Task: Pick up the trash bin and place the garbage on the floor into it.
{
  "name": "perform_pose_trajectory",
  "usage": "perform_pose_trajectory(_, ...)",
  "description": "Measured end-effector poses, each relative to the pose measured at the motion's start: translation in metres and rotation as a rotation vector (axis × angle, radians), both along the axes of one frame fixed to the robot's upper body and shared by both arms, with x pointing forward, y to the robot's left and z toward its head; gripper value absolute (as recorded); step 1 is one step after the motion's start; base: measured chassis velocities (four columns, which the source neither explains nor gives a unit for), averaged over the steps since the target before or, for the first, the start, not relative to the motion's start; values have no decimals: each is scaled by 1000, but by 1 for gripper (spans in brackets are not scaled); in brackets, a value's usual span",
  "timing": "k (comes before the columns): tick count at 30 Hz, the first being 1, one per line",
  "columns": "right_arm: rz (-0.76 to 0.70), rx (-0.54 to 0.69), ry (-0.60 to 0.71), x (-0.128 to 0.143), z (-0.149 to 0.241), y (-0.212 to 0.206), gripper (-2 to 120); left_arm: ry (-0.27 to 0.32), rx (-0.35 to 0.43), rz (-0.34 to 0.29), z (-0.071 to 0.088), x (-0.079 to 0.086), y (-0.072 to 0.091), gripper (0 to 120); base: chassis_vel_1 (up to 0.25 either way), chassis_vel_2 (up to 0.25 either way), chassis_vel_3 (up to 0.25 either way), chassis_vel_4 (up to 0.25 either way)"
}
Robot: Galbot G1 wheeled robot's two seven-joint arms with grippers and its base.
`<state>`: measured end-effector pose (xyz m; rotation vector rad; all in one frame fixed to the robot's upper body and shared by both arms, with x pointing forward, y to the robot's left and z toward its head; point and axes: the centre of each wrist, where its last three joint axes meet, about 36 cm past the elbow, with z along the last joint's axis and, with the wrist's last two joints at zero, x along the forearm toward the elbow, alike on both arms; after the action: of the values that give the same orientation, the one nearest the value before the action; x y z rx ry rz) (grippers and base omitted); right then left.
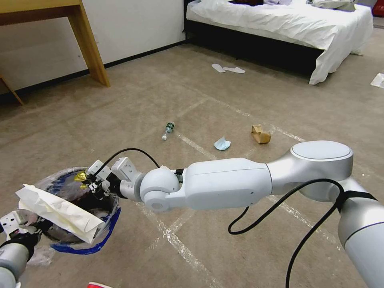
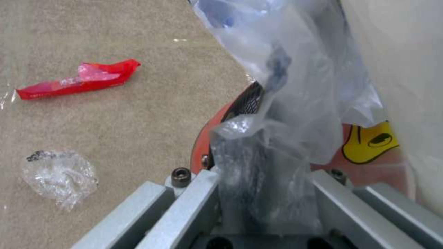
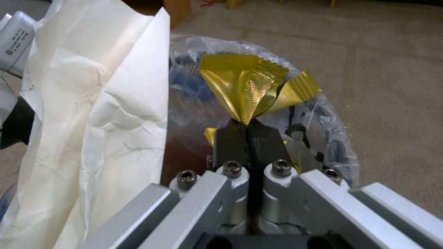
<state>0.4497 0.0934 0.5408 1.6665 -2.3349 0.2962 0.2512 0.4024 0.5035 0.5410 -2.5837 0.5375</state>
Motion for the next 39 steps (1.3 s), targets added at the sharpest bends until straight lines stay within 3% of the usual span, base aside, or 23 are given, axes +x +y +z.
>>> perform_pose_trajectory(25, -15, -33, 41, -17, -27, -10, 1, -4, -5, 10, -2, 4, 5, 0, 0, 0, 0, 0)
perform_pose_trajectory(27, -18, -34, 43, -17, -29, -10, 12, -3, -6, 10, -3, 4, 5, 0, 0, 0, 0, 0)
perform_pose_trajectory(31, -20, -34, 43, -17, -29, -10, 22, -3, -5, 8, -2, 5, 5, 0, 0, 0, 0, 0)
perform_pose_trajectory(33, -20, -34, 43, -17, -29, -10, 33, -2, -4, 7, -2, 5, 5, 0, 0, 0, 0, 0)
perform_pose_trajectory(39, -21, -35, 42, -16, -29, -10, 50, -2, -5, 8, -2, 5, 5, 0, 0, 0, 0, 0)
